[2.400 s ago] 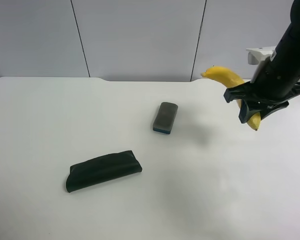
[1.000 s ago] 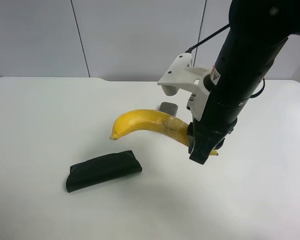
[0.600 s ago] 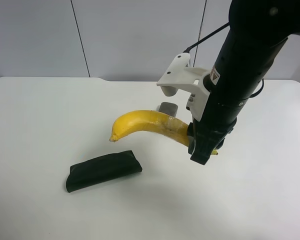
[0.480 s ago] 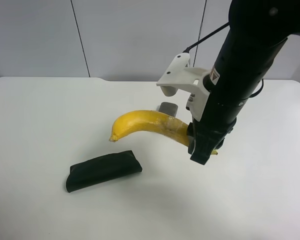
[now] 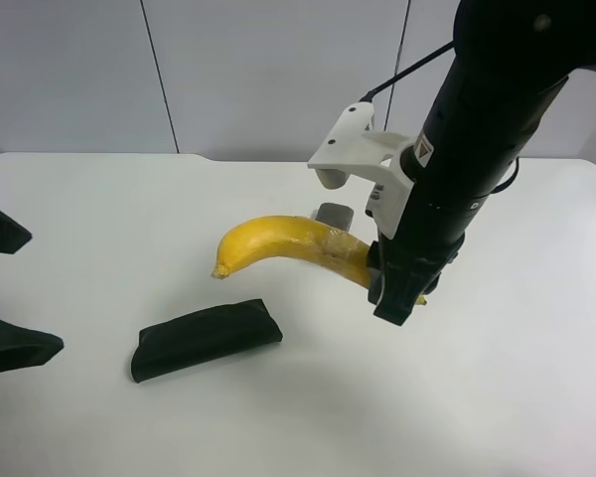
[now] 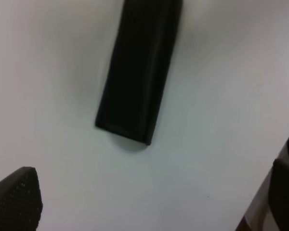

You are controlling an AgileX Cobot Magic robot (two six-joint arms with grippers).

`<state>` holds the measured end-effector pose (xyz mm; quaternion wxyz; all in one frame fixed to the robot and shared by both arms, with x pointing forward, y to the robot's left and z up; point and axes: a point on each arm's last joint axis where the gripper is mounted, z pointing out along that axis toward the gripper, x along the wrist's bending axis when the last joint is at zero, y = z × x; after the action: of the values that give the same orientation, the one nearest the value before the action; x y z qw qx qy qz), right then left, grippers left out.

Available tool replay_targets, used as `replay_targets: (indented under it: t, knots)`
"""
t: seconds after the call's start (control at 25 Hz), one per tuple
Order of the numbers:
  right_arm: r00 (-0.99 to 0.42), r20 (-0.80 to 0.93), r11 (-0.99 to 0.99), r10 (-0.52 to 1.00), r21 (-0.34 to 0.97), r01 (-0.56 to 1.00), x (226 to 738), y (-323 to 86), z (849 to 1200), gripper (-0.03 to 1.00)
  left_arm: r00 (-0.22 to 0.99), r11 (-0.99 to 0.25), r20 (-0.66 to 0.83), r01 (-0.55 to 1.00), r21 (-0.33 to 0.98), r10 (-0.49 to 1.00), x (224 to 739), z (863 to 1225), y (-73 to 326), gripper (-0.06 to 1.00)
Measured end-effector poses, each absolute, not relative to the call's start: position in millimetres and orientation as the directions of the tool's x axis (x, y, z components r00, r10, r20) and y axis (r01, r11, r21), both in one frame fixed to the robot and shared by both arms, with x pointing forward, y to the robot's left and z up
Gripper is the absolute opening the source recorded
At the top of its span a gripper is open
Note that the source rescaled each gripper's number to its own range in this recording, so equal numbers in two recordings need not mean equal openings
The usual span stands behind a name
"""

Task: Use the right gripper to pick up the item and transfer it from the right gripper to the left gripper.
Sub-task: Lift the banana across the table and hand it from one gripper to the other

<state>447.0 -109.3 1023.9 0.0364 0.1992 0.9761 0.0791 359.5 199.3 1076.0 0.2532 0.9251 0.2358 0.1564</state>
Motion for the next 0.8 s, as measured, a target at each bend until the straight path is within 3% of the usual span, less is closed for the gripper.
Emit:
replay_targets:
  t: [0.4,0.8]
  knots:
    - [-0.918,-0.017,0.904,0.396,0.18,0.387,446,-108,1024,0.0,0.85,-0.774,0.175,0.342,0.532,0.496,401,1080,164,0.9]
    - [-0.898,-0.007,0.883,0.441,0.185,0.432,446,-107,1024,0.0,0.905,-0.824,0.167,0.264,0.501,0.391,401,1074,135,0.9]
